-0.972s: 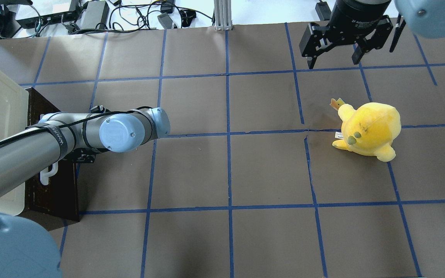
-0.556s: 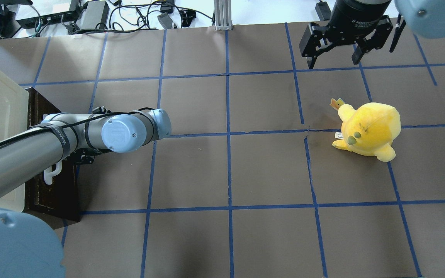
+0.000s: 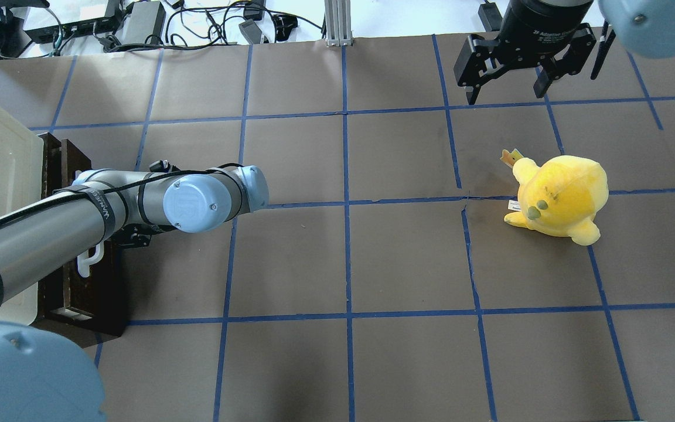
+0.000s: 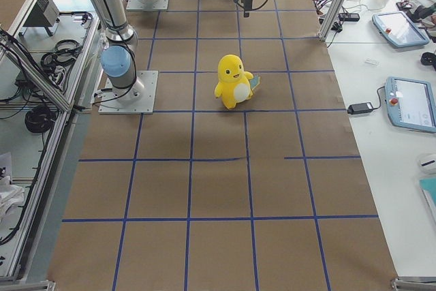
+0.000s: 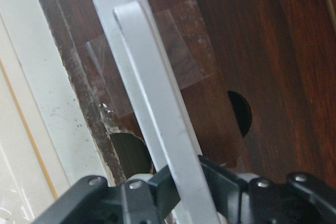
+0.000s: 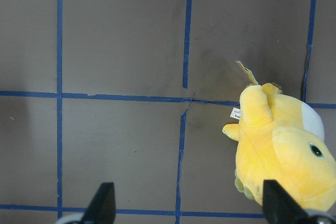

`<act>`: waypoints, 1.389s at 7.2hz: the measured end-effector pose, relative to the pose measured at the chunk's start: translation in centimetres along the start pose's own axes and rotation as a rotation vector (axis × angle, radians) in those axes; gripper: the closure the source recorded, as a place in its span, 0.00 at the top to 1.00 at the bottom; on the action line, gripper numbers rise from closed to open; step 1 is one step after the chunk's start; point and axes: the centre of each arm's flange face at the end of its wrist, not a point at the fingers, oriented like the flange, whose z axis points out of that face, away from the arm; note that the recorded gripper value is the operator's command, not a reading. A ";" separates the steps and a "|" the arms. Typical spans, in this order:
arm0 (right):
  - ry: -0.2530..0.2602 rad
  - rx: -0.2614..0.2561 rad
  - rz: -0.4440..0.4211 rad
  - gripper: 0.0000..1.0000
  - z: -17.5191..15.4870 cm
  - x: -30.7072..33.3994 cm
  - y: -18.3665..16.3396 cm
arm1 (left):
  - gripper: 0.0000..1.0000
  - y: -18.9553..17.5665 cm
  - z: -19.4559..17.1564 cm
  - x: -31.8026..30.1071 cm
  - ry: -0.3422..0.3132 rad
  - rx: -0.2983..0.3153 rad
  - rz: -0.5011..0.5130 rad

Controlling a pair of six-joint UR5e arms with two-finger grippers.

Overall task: Pull drawer sideways
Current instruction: 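Pull the drawer handle with the left gripper away from the cabinet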

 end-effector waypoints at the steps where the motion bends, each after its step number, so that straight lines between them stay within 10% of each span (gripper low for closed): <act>1: 0.000 0.000 0.000 1.00 0.0 0.0 0.0 | 0.12 0.1 -0.4 0.1 -0.002 0.009 0.002; 10: 0.000 0.000 0.000 1.00 0.0 0.0 0.0 | 0.12 -0.2 -3.9 0.0 0.034 0.036 -0.002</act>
